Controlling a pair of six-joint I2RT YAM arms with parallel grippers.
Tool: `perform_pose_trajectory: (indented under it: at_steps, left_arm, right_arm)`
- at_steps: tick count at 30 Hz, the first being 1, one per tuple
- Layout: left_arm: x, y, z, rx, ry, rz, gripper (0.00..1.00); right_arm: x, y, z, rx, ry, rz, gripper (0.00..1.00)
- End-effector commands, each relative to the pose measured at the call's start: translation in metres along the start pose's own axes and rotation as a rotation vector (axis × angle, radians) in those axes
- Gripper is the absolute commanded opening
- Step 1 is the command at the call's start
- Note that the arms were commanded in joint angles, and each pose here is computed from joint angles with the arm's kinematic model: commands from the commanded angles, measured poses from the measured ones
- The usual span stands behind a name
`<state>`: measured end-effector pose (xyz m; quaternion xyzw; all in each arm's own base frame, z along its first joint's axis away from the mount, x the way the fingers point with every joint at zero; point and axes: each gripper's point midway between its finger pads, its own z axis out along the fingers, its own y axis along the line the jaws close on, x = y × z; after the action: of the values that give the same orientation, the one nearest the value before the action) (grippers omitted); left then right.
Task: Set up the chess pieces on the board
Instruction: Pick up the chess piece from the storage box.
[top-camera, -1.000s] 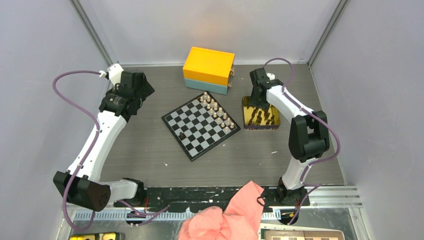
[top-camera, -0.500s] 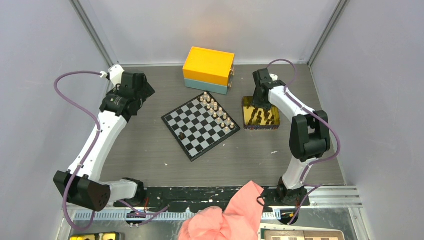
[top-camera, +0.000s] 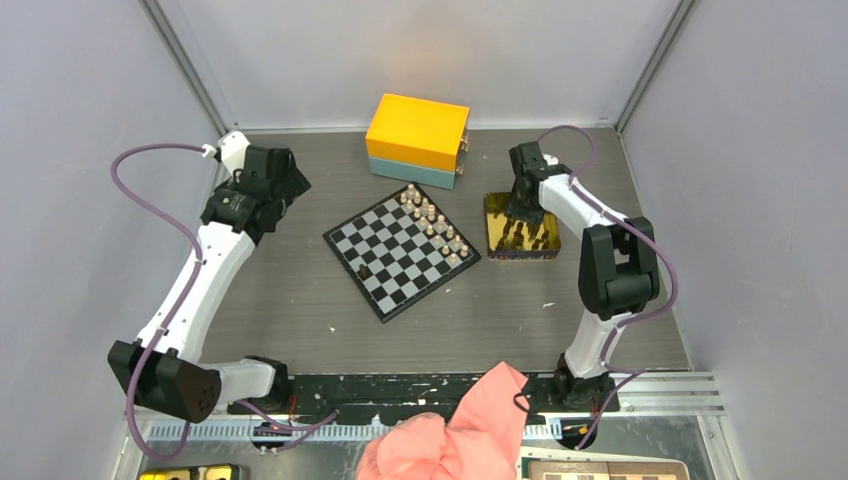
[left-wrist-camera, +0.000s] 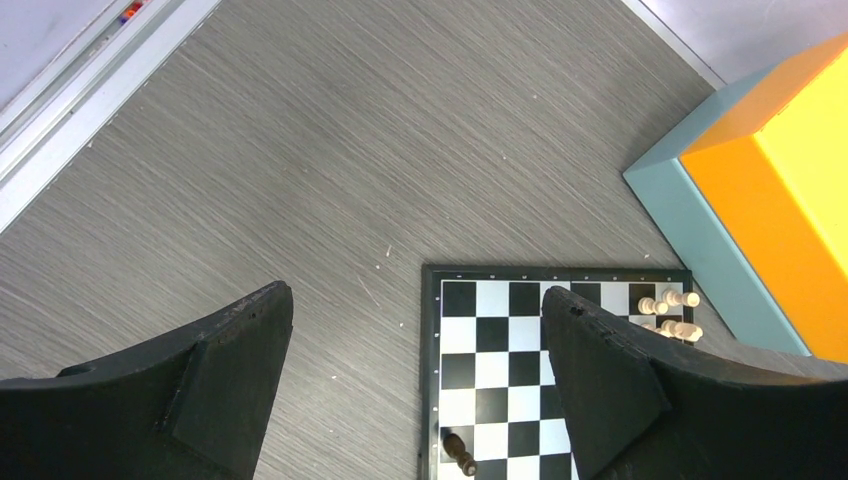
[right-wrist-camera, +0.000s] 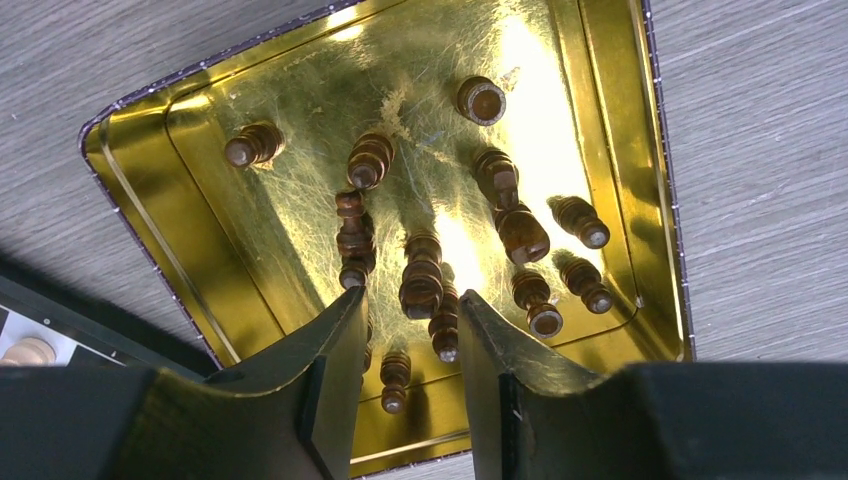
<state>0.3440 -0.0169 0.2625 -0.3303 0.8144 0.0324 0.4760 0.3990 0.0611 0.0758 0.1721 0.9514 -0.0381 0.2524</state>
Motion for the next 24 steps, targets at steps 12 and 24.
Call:
perform_pose_trajectory:
  at_steps: [12, 24]
  left_arm:
    - [-0.01, -0.003, 0.0, 0.014, -0.04, -0.022, 0.95]
    - [-0.012, -0.001, 0.001, 0.008, -0.046, -0.016, 0.95]
  right_arm:
    - [-0.001, 0.003, 0.016, -0.019, 0.005, 0.046, 0.35]
    - [-0.008, 0.002, 0.017, -0.013, -0.001, 0.052, 0.13]
